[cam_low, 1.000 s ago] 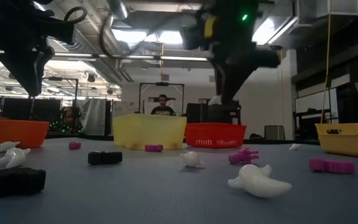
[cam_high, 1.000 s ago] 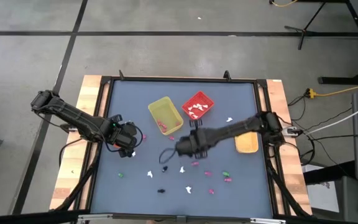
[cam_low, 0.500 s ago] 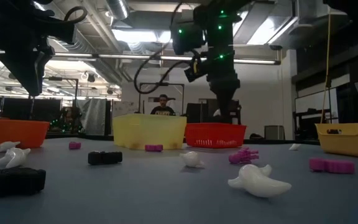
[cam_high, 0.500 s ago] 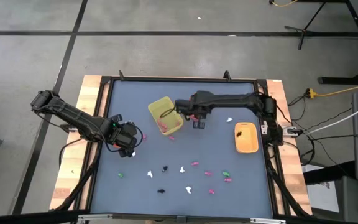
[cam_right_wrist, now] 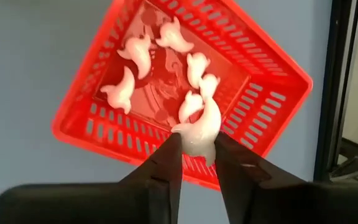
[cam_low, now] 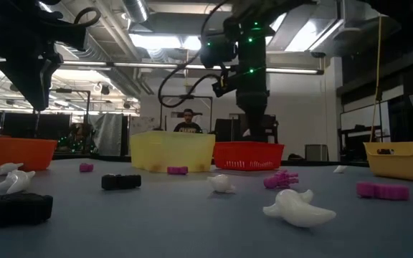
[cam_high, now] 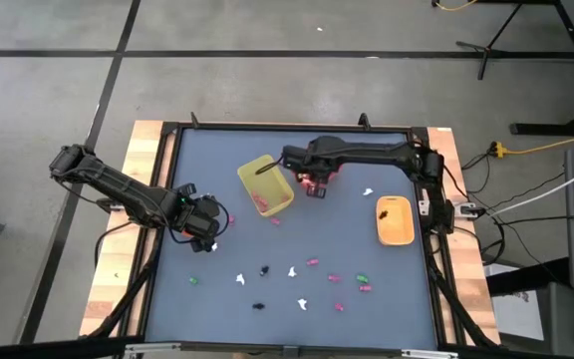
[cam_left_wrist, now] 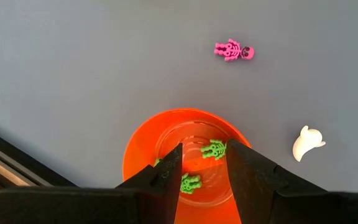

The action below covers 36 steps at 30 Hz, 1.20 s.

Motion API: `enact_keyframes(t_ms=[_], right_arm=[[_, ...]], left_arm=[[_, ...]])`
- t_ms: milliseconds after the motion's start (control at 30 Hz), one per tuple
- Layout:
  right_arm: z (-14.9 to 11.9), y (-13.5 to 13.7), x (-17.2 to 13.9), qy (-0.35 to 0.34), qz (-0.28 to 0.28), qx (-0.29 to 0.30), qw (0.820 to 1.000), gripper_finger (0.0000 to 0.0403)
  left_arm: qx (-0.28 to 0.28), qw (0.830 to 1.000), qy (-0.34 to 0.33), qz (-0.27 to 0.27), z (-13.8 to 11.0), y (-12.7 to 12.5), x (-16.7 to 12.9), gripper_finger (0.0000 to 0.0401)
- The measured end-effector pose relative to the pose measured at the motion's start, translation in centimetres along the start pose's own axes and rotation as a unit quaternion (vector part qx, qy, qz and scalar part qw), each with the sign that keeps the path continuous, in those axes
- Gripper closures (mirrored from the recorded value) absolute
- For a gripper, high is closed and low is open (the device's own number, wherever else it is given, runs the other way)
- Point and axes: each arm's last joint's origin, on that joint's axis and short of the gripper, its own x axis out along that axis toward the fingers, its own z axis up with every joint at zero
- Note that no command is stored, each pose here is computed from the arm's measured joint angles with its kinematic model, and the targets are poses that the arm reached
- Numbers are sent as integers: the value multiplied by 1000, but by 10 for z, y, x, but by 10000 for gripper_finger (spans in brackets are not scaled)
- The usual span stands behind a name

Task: Sort Halloween decoration
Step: Put the white ghost toy into the red bin

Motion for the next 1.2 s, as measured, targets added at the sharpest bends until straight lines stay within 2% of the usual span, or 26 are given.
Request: enact_keyframes(t_ms=[267, 433, 567, 733, 933, 1067, 1200], right_arm=[[1, 0, 0, -6, -1, -8, 1000, 219], [1, 0, 0, -3, 0, -8, 1000, 185], [0, 0, 0, 1, 0, -7, 1000, 178], [-6, 6, -7, 17, 1, -21, 1000, 178], [-23, 25, -38, 26, 2, -43, 999, 178], [-36, 44, -70, -12, 3, -69, 998, 178], [-53, 63, -104, -63, 5, -88, 994, 178]], left_arm=[[-3, 1000, -5, -6, 1, -1, 0, 293], [-10, 999, -25, -24, 5, -5, 0, 293], [-22, 997, -46, -55, 10, -10, -1, 293], [-34, 989, -77, -123, 20, -19, -4, 290], [-32, 960, -156, -231, 40, -37, -12, 258], [0, 943, -195, -270, 49, -56, -10, 241], [63, 937, -204, -275, 46, -81, -2, 238]])
